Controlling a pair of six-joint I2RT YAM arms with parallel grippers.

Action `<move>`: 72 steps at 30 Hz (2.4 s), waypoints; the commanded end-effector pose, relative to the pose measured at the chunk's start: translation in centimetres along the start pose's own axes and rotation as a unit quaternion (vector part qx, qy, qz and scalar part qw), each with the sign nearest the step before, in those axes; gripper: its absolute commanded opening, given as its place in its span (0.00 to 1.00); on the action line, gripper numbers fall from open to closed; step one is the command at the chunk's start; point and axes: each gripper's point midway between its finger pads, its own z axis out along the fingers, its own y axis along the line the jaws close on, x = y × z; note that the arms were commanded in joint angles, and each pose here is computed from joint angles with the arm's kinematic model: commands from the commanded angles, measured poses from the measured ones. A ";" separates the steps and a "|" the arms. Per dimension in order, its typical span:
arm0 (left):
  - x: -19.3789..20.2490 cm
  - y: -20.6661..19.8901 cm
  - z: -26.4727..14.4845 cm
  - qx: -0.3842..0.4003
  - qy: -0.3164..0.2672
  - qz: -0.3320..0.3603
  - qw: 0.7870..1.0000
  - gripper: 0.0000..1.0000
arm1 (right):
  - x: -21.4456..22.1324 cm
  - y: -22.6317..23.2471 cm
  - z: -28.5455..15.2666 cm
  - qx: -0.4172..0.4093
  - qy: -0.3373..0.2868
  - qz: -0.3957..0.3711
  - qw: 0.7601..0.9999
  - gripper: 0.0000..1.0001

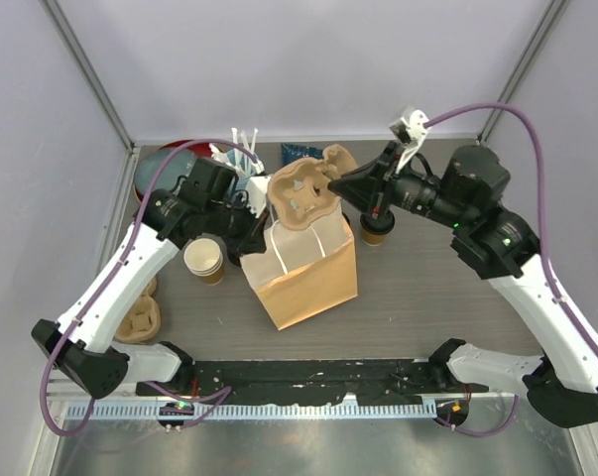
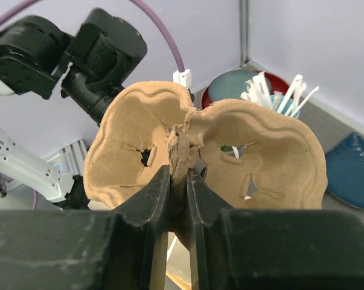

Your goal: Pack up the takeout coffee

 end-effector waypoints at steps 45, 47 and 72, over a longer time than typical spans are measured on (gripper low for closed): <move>-3.3 0.0 -0.4 -0.029 -0.086 -0.109 0.990 0.00 | 18.8 -0.3 6.0 0.189 0.245 0.007 0.951 0.01; -3.2 -0.2 -0.3 -0.024 -0.085 -0.110 0.990 0.00 | 19.3 -0.5 5.9 0.192 0.248 0.006 0.949 0.01; -3.4 -0.8 1.2 0.007 -0.080 -0.150 0.985 0.00 | 20.9 0.5 8.8 0.155 0.246 0.034 0.956 0.01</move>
